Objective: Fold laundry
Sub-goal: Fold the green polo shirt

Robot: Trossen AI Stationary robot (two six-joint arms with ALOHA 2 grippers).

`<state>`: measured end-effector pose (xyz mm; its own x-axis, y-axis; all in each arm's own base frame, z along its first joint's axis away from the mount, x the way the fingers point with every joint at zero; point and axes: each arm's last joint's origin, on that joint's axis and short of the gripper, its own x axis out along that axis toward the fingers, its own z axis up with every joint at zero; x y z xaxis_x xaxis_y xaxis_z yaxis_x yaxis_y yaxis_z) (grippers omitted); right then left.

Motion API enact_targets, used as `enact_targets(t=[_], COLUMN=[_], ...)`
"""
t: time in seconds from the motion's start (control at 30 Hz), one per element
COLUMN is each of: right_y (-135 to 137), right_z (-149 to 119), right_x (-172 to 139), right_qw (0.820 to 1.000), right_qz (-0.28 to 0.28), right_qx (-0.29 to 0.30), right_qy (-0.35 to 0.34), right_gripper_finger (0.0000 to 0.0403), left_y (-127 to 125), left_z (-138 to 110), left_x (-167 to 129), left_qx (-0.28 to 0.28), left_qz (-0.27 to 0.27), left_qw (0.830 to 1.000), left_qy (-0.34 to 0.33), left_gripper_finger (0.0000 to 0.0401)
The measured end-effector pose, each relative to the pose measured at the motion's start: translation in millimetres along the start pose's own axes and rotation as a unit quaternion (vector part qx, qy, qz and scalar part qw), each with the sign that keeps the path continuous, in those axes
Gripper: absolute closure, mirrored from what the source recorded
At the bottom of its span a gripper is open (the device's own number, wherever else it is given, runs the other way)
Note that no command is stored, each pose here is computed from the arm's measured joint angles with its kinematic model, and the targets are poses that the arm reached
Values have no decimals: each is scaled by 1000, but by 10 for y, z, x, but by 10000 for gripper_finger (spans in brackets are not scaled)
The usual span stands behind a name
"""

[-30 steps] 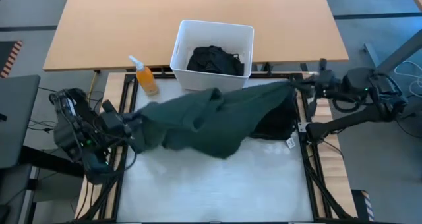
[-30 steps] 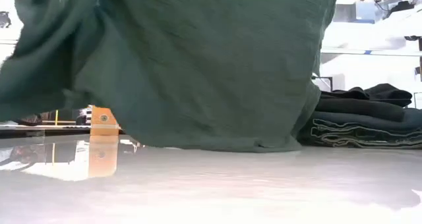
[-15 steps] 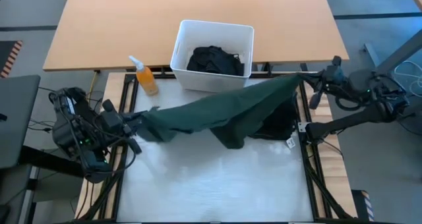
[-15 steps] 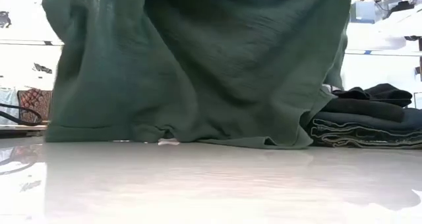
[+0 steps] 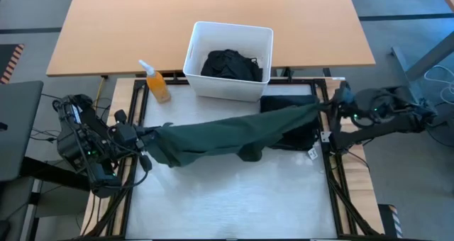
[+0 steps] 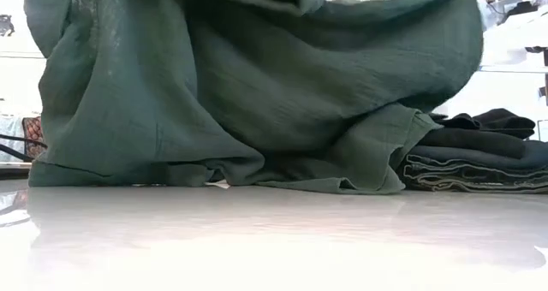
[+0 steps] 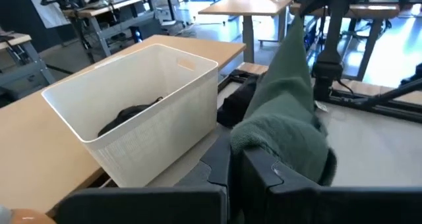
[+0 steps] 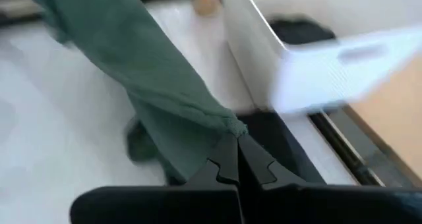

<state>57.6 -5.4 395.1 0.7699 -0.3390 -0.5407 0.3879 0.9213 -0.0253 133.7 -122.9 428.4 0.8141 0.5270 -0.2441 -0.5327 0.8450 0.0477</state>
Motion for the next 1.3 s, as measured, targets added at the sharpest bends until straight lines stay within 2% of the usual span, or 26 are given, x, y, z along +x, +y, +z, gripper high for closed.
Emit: enact_targets(t=[0.1,0.23,0.33,0.43,0.5,0.53,0.6,0.67,0.73,0.77,0.83,0.93,1.03,1.07,1.13,1.23,1.3], right_y=[113,244,246,193,198,201,211,238,283,312,385,532,663,682,700,662,644], right_z=[115,318,415,496,548,591,688,766,819,837,864,898,931,940,932,870,820], right_x=[104,126,23,-189,-322,-402,-555,-639,-661,-650,-602,-521,-475,-467,-409,-258,-105], right_qw=[995,974,962,943,915,893,841,801,780,778,783,786,787,795,837,911,944], right_qz=[63,169,209,250,321,361,437,481,502,504,503,515,516,502,436,290,200], right_qx=[-15,-29,-31,-18,-12,-9,1,7,12,16,22,14,-12,-21,-49,-73,-84], right_qy=[-70,-151,-175,-218,-244,-267,-319,-356,-374,-375,-365,-342,-339,-340,-327,-283,-248], right_gripper_finger=[391,391,391,391,391,391,391,391,391,392,392,392,392,392,393,393,393], left_y=[-4,-47,-127,-248,-355,-413,-516,-590,-631,-644,-646,-626,-624,-622,-615,-589,-553], left_z=[3,30,63,130,206,260,390,542,662,706,774,828,826,817,776,646,529], left_x=[0,-11,-67,-144,-208,-245,-328,-410,-477,-507,-550,-574,-565,-555,-525,-451,-371], left_qx=[-1,-7,9,39,60,66,81,87,104,111,118,118,122,122,127,146,152], left_qz=[1,-6,-39,-108,-179,-220,-308,-378,-414,-424,-432,-427,-411,-400,-367,-286,-223], left_qw=[1000,1000,999,993,982,973,947,917,889,878,862,857,865,872,893,932,955], left_qy=[-3,-15,-11,3,6,-2,-35,-95,-164,-193,-236,-265,-262,-254,-228,-166,-122], left_gripper_finger=[401,401,401,401,401,401,401,401,401,401,401,401,401,401,401,401,401])
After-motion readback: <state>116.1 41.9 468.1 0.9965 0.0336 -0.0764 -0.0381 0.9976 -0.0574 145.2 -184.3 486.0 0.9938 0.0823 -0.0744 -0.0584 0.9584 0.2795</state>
